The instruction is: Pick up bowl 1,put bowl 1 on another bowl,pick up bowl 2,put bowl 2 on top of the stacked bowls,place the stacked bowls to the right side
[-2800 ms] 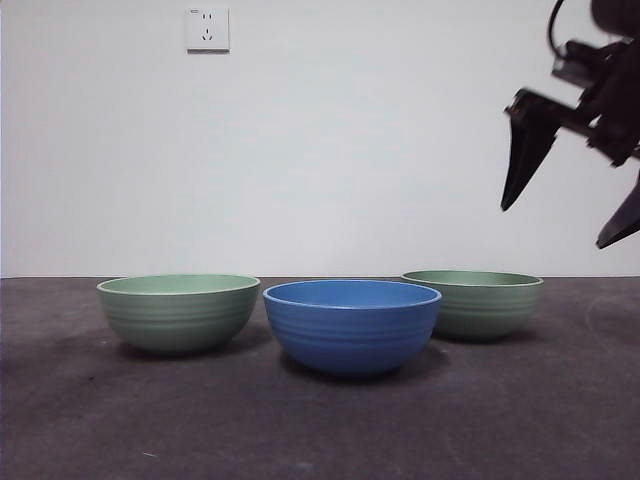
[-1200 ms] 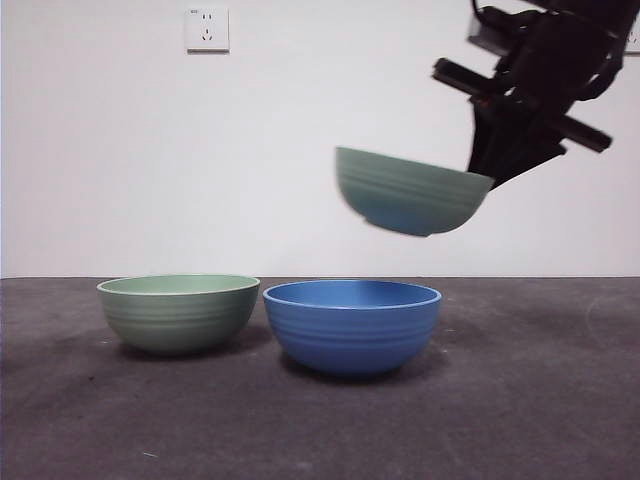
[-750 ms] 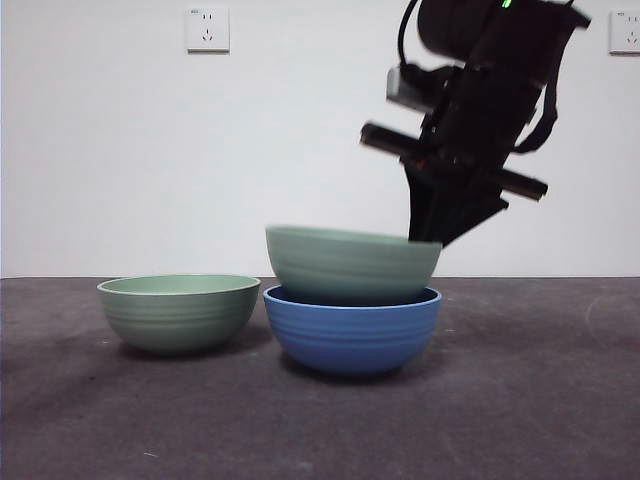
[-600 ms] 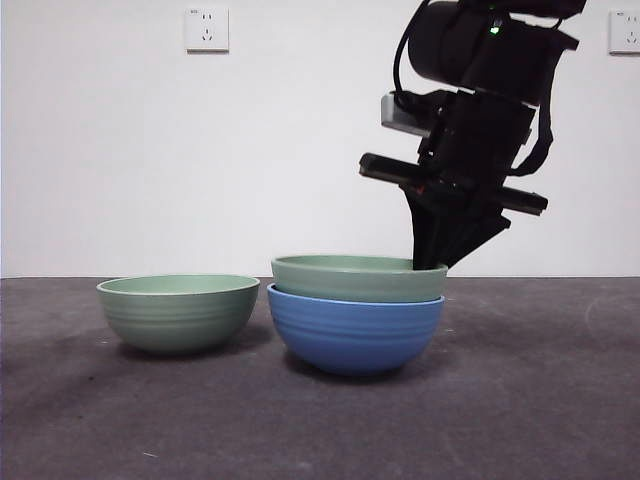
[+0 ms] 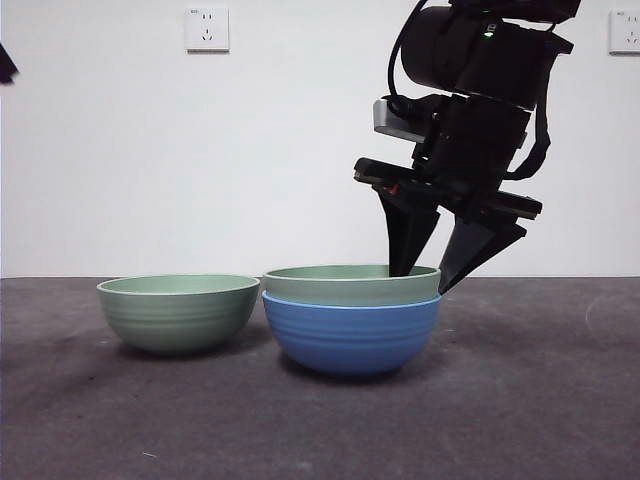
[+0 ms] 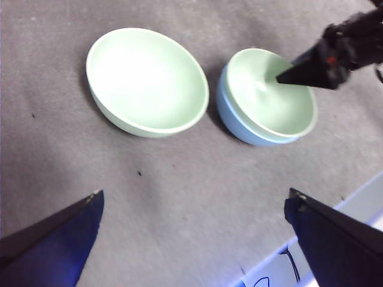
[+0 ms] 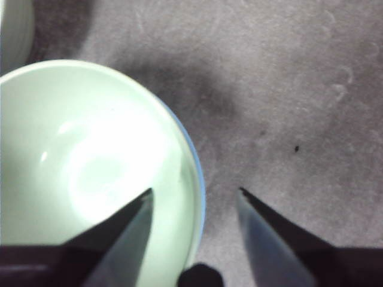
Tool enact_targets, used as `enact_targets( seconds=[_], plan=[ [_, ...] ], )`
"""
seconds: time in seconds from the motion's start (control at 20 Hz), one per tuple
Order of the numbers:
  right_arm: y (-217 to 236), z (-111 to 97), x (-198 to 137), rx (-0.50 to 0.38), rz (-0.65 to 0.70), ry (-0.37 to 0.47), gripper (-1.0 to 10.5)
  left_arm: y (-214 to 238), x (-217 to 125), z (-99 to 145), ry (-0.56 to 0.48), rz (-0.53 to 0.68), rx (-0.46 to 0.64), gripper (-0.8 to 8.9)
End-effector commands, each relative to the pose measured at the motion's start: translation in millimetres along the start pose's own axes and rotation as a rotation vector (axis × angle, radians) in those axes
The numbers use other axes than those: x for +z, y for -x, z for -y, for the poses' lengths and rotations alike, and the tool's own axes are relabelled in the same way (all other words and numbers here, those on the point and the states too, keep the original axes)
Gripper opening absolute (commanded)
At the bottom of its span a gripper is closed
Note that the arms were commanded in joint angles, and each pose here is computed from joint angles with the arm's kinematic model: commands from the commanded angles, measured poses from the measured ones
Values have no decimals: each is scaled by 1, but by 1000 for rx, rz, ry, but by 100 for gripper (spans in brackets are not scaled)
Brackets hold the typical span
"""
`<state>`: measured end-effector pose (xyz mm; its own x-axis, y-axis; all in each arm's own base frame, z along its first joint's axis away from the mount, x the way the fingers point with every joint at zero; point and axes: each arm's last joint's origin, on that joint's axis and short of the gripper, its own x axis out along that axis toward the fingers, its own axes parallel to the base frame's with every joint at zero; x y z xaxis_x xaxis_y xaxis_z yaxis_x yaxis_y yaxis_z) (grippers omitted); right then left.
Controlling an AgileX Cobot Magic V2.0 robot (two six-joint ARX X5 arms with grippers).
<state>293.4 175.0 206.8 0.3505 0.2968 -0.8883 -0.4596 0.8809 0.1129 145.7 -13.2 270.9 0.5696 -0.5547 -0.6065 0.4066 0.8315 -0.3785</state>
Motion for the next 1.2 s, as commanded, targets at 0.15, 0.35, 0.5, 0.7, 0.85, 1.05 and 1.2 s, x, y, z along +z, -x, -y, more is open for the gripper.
enact_targets(
  seconds=[0.15,0.35,0.5,0.7,0.85,1.05,1.2],
  plan=[
    [37,-4,1,7,90,17,261,-20,15,-12,45,15,22,511],
    [99,-7,-10,11,205,23,260,-52,29,-22,71,18,85,511],
    [147,-9,-26,19,300,30,257,-85,41,-26,68,-40,158,502],
    [189,-10,-51,26,370,32,257,-125,70,-30,47,-125,257,502],
    [208,-10,-66,29,402,29,257,-153,87,-35,43,-206,305,501],
    [220,-10,-75,31,433,31,252,-175,87,-42,56,-285,334,461],
    [221,-9,-76,8,440,26,252,-181,82,-46,67,-325,338,311]
  ],
)
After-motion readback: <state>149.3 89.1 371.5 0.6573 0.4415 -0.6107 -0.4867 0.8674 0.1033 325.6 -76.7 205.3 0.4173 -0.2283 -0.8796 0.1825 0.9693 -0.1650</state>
